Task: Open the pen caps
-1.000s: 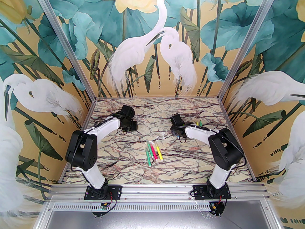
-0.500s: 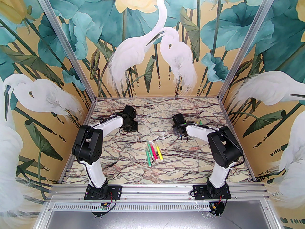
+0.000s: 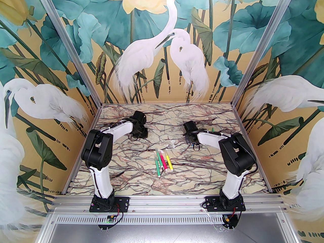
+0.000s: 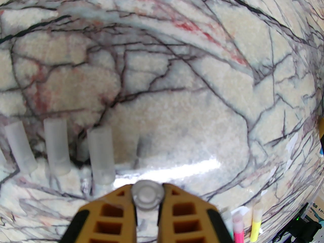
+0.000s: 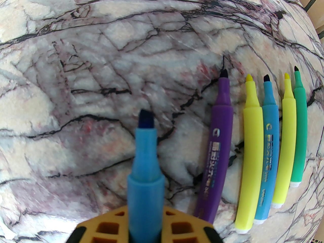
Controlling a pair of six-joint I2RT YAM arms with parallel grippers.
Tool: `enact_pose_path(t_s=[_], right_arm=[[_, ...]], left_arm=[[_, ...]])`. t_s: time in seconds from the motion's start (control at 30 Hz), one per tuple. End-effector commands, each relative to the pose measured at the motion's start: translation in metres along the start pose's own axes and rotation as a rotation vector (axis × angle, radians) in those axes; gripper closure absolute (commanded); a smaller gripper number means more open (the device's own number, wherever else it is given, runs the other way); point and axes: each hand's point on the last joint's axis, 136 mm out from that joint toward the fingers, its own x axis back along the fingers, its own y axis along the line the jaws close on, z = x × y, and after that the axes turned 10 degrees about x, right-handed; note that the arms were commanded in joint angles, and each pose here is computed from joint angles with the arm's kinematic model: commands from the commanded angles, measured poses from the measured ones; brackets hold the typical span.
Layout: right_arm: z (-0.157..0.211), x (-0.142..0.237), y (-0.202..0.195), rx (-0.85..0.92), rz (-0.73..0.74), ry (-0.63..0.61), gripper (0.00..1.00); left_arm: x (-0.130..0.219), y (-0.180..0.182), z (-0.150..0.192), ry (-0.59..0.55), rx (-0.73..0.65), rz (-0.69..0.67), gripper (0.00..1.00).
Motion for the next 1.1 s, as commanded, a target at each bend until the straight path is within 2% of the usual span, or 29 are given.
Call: enact_pose_path(t_s=[0.0,0.23,0.53,0.77,0.97,1.07], right_arm=[[-0.001,-0.006,-0.002,-0.013,0.013,0.011,0.81],[0.001,-0.007,-0.005,-0.015,0.022,0.016,0.76],[-0.001,-0.002,-0.007,-0.008,0.022,0.013,0.75],[-0.011,0.023,-0.01,0.003,0.0,-0.042,0.62],[-0.021,0.051,0.01,0.059,-0.135,-0.096,0.59],[-0.024,0.066,0.034,0.119,-0.235,-0.132,0.59]], left_arm=[[-0.006,0.0,0.0,0.019,-0.011,-0.007,0.94],[-0.007,0.001,0.002,0.026,-0.011,-0.013,0.87],[-0.002,-0.005,0.002,0.027,-0.013,0.016,0.77],[0.017,-0.015,-0.002,-0.004,-0.019,0.063,0.69],[0.041,-0.023,-0.007,-0.059,-0.025,0.111,0.62],[0.056,-0.029,-0.01,-0.103,-0.036,0.146,0.52]])
